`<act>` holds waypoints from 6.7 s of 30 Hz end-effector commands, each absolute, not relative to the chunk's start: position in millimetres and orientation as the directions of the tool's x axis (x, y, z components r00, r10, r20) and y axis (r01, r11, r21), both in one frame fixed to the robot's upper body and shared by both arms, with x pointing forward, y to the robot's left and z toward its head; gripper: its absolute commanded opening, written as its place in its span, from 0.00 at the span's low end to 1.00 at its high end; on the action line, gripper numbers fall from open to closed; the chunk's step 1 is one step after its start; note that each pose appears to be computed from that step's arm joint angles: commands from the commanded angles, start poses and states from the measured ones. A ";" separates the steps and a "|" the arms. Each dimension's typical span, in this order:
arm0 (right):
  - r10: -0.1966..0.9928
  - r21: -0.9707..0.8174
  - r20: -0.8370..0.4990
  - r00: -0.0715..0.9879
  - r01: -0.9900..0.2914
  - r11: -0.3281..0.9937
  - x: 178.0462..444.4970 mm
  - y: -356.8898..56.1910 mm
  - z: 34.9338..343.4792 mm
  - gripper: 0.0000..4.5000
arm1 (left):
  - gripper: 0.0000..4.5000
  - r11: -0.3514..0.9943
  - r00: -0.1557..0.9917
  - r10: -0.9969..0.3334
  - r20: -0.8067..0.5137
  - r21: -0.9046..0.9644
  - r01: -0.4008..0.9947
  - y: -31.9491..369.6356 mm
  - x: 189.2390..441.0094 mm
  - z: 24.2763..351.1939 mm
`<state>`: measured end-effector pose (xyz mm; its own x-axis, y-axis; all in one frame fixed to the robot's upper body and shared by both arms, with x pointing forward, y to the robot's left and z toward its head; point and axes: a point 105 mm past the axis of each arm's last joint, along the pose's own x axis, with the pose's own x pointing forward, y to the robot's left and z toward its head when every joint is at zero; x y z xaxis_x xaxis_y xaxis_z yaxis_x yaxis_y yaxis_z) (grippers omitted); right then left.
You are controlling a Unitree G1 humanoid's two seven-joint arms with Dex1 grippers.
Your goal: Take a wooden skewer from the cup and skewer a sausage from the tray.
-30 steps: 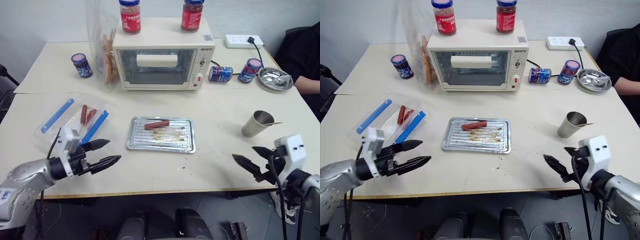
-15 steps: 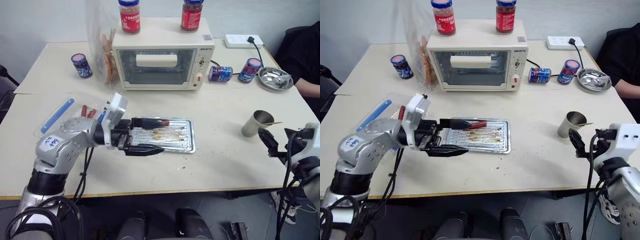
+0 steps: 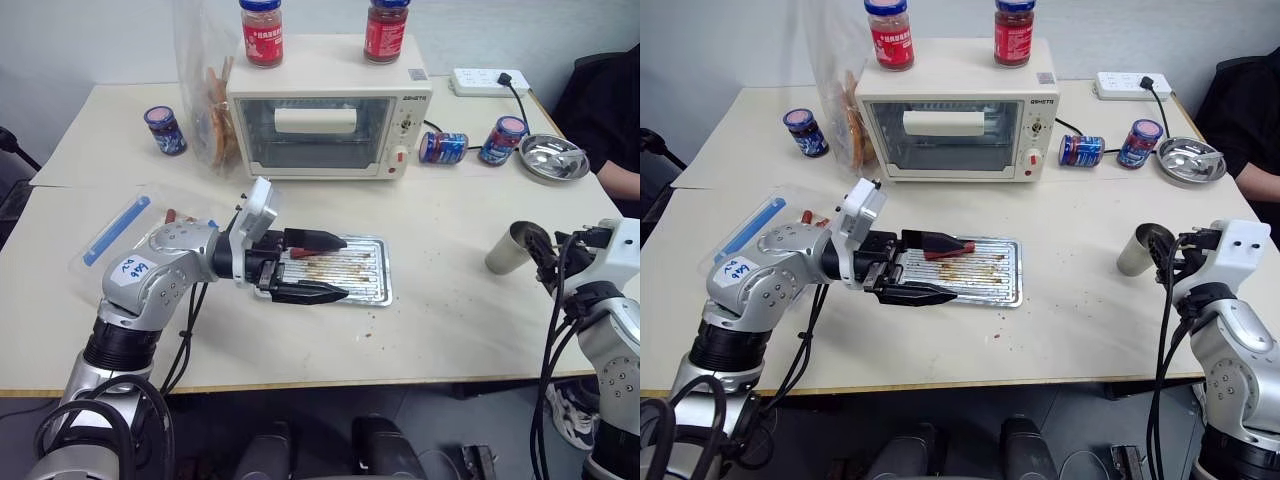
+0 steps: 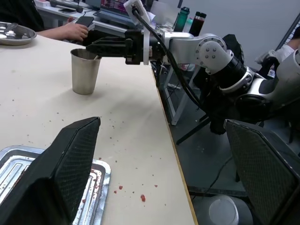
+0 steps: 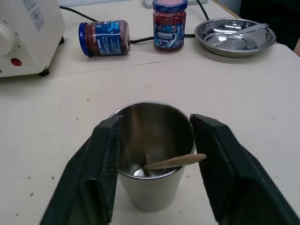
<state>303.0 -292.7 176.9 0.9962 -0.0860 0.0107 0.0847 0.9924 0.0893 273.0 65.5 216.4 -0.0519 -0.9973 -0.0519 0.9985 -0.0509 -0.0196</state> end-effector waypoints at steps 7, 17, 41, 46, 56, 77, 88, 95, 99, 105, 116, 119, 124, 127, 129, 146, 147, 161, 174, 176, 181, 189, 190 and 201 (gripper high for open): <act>-0.153 0.080 0.081 0.985 0.147 0.986 303.3 -302.1 188.3 0.30 | 1.00 -0.059 -0.057 -0.997 -0.041 0.040 0.997 60.9 268.2 229.8; -0.155 0.063 0.105 0.982 0.149 0.987 307.0 -301.3 193.3 0.01 | 1.00 -0.057 -0.055 -0.998 -0.037 0.061 0.996 58.1 272.7 235.0; 0.255 -0.065 0.161 0.953 -0.248 0.967 292.7 -241.6 299.6 0.01 | 1.00 0.053 0.055 -0.998 -0.031 0.061 0.997 77.4 282.9 220.6; 0.567 0.244 0.143 0.812 -0.584 0.775 294.6 -190.2 293.8 0.01 | 1.00 0.124 0.124 -0.992 0.006 0.056 0.991 84.6 289.0 223.1; 0.816 0.651 0.265 0.514 -0.720 0.242 278.9 -115.4 278.3 0.01 | 1.00 0.214 0.207 -0.975 0.079 0.086 0.973 82.4 290.9 231.1; 0.828 0.712 0.313 0.465 -0.692 0.120 279.2 -91.6 268.3 0.00 | 0.54 0.201 0.183 -0.965 0.188 0.082 0.976 64.4 279.1 250.8; 0.813 0.708 0.324 0.484 -0.694 0.131 280.1 -92.6 272.6 0.00 | 0.26 0.194 0.177 -0.961 0.213 0.061 0.979 62.6 280.4 257.0; 0.810 0.704 0.330 0.485 -0.698 0.131 278.2 -90.2 274.2 0.00 | 0.26 0.196 0.180 -0.961 0.209 0.059 0.979 58.7 282.9 253.5; 0.808 0.700 0.336 0.484 -0.702 0.130 277.5 -88.6 276.4 0.00 | 0.26 0.200 0.184 -0.961 0.205 0.063 0.978 57.6 283.5 250.9; 0.808 0.699 0.332 0.487 -0.703 0.136 277.7 -88.4 277.1 0.00 | 0.26 0.209 0.191 -0.956 0.221 0.060 0.976 56.9 285.0 252.3; 0.804 0.698 0.330 0.494 -0.702 0.145 278.8 -89.5 278.4 0.00 | 0.00 0.233 0.215 -0.940 0.263 0.041 0.972 61.6 289.4 256.8; 0.803 0.699 0.329 0.497 -0.700 0.147 279.1 -89.7 278.1 0.00 | 0.00 0.245 0.225 -0.938 0.262 0.043 0.969 63.9 291.4 257.1; 0.807 0.698 0.320 0.497 -0.700 0.155 280.7 -90.7 278.5 0.26 | 0.00 0.281 0.261 -0.938 0.230 0.057 0.958 74.1 295.3 256.3; 0.841 0.660 0.232 0.488 -0.714 0.233 281.8 -94.1 277.7 0.42 | 0.00 0.319 0.299 -0.932 0.205 0.068 0.945 87.9 297.0 256.7; 0.863 0.601 0.161 0.479 -0.741 0.299 284.6 -95.9 278.6 0.42 | 0.00 0.350 0.333 -0.927 0.176 0.079 0.933 101.2 296.1 255.5; 0.849 -0.321 -0.289 0.443 -0.880 0.350 368.5 -32.0 209.3 0.64 | 0.00 0.623 0.636 -0.770 -0.053 0.159 0.766 210.4 262.5 238.8; 0.846 -0.350 -0.310 0.434 -0.879 0.322 371.3 -27.8 202.9 0.64 | 0.00 0.624 0.637 -0.769 -0.051 0.161 0.765 209.3 262.1 238.7; 0.833 -0.403 -0.420 0.360 -0.897 0.184 393.2 -7.4 162.7 0.64 | 0.00 0.615 0.627 -0.779 -0.027 0.168 0.771 190.7 259.3 238.0; 0.824 -0.330 -0.455 0.338 -0.923 0.197 393.6 -9.2 146.7 0.35 | 0.00 0.604 0.616 -0.787 -0.021 0.176 0.778 187.5 265.3 240.4; 0.823 -0.321 -0.458 0.336 -0.926 0.199 393.5 -9.8 145.1 0.35 | 0.00 0.603 0.615 -0.788 -0.022 0.177 0.778 187.5 265.5 240.7; 0.823 -0.275 -0.466 0.325 -0.937 0.214 391.2 -10.9 138.4 0.35 | 0.00 0.597 0.611 -0.791 -0.028 0.182 0.781 188.3 265.5 240.6; 0.826 -0.220 -0.460 0.326 -0.943 0.250 389.4 -12.1 132.2 0.31 | 0.00 0.585 0.600 -0.799 -0.033 0.186 0.789 186.3 267.7 239.7; 0.826 -0.218 -0.460 0.325 -0.943 0.250 389.0 -12.4 131.9 0.27 | 0.00 0.584 0.599 -0.800 -0.033 0.187 0.790 186.0 268.2 239.8; 0.832 -0.190 -0.447 0.327 -0.944 0.270 381.5 -18.2 135.0 0.09 | 0.00 0.567 0.584 -0.811 -0.044 0.187 0.802 185.8 273.0 238.7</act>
<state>384.1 -15.7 130.9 0.3304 0.8276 -0.4538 -0.9433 0.2729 -0.1891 273.6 185.7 232.1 0.5906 -0.8054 -0.0500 0.8018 0.5787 0.1491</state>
